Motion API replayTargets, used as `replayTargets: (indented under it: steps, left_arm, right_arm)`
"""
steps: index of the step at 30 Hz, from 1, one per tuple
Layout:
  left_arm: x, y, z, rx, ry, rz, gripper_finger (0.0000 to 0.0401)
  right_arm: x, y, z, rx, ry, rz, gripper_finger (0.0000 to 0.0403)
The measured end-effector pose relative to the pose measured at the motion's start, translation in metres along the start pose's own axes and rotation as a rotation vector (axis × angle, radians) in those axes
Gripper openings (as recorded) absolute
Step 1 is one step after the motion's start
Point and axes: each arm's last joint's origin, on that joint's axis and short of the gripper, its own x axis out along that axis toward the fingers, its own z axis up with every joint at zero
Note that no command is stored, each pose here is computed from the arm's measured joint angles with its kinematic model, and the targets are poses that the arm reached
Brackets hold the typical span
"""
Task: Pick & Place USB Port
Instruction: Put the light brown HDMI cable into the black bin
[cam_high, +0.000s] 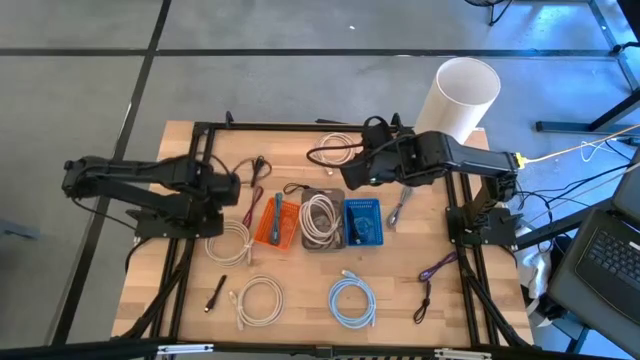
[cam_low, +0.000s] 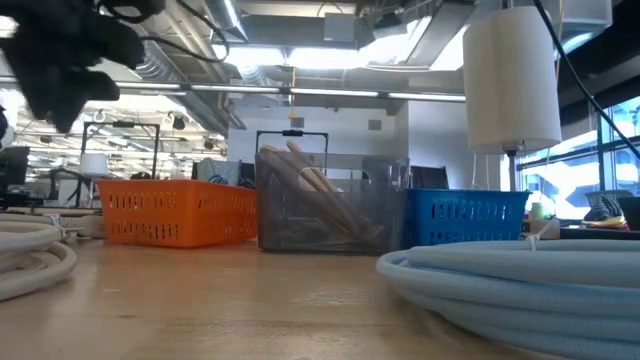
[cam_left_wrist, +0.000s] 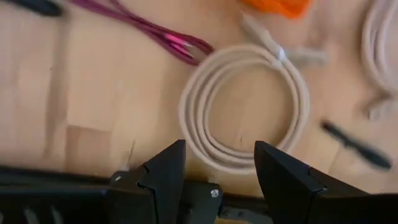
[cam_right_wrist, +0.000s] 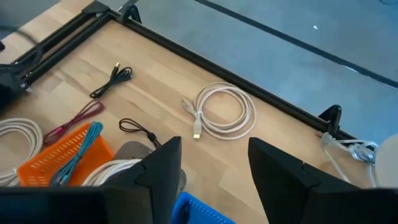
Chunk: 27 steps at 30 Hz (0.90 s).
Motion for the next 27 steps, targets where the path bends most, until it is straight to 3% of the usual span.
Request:
replayTargets:
  steps: [6, 12, 17, 21, 27]
  left_arm:
    - [0.024, -0.011, -0.004, 0.139, -0.001, 0.03, 0.0184]
    - [0.046, -0.012, -0.003, 0.112, -0.007, 0.031, 0.0184]
    - [0.049, -0.018, 0.009, -0.015, -0.022, -0.021, 0.0184]
    - [0.059, -0.021, 0.017, -0.054, 0.004, 0.027, 0.0184]
    - [0.08, -0.025, 0.028, 0.036, 0.094, 0.06, 0.0184]
  right_arm:
    - [0.0, 0.0, 0.0, -0.006, 0.0, 0.0, 0.0188]
    - [0.0, 0.0, 0.0, -0.005, 0.001, 0.0, 0.0188]
    - [0.0, 0.0, 0.0, -0.005, 0.003, 0.002, 0.0188]
    - [0.0, 0.001, 0.0, -0.001, 0.0, 0.005, 0.0188]
    - [0.0, 0.001, 0.0, 0.0, 0.008, 0.012, 0.0188]
